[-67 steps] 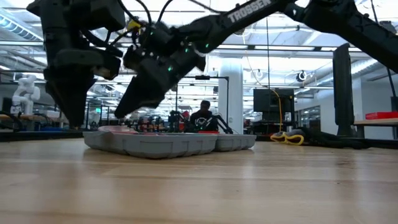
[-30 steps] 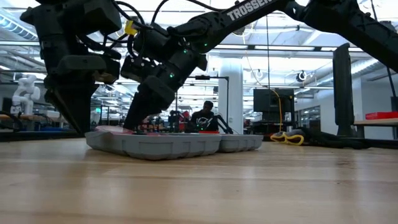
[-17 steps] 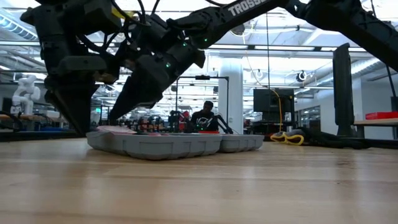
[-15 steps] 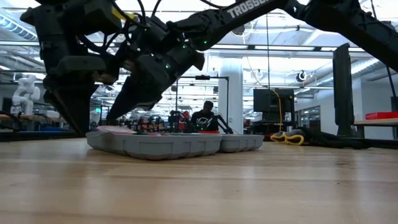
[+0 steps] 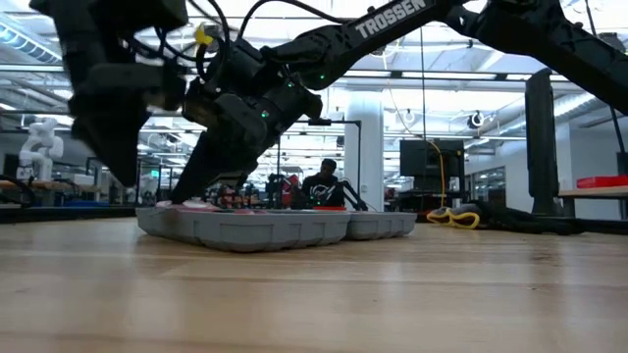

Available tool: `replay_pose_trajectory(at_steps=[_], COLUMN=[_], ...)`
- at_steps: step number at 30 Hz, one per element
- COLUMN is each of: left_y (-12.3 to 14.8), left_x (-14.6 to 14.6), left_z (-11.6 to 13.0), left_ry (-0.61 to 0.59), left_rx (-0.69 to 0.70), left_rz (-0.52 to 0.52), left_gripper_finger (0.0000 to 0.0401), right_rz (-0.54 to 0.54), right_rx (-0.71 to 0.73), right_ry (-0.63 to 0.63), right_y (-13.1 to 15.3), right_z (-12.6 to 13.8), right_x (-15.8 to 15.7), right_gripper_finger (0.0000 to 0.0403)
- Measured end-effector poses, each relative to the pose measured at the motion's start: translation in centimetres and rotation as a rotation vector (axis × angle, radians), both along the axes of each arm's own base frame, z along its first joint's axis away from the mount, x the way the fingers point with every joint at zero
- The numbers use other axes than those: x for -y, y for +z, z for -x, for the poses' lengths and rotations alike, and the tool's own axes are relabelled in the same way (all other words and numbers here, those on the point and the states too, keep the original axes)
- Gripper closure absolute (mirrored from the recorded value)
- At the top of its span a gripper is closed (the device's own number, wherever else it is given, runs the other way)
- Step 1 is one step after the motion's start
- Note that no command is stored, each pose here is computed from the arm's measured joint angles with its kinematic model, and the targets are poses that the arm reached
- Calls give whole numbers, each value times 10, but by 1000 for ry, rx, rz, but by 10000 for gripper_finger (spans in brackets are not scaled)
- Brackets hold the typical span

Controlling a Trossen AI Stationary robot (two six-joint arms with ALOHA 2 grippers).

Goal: Prefit tool cases
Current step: Adjust the pink tape measure

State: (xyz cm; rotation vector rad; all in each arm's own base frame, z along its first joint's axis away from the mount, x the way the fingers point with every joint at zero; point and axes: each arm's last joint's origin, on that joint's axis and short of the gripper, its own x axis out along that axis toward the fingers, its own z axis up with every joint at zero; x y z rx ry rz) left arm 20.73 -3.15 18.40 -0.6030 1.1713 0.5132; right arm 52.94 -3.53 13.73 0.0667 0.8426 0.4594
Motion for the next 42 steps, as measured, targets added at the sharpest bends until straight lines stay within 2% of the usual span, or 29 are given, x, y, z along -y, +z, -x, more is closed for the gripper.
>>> replay_pose_trajectory(at_steps=[10, 14, 19, 22, 26, 28, 33, 39, 42], left_y=[69, 80, 75, 73, 73, 72, 66, 33, 22], left_x=[-10, -13, -17, -18, -18, -18, -16, -9, -3], left_z=[30, 44, 60, 62, 62, 62, 58, 41, 34], left_ry=[75, 99, 146, 151, 153, 153, 141, 116, 89], left_rx=[307, 358, 238, 202, 200, 196, 152, 85, 71], left_rz=[-98, -128, -157, -186, -196, -195, -172, -81, -81], left_gripper_finger=[290, 290, 290, 290, 290, 290, 290, 290, 290], right_rz=[-36, -70, -18, 67, 182, 179, 86, 69, 70], right_rx=[-11, 11, 36, 36, -70, -99, -109, -93, -107], right_ry=[-3, 23, 5, -45, -99, -99, -30, -18, -39], right_y=[-7, -10, 8, 21, 17, 12, -2, -3, 1], right_z=[-1, -3, 0, 4, 13, 15, 13, 11, 14], right_x=[0, 2, 6, 14, 21, 24, 18, 16, 25], right_gripper_finger=[403, 403, 403, 403, 403, 403, 403, 403, 403])
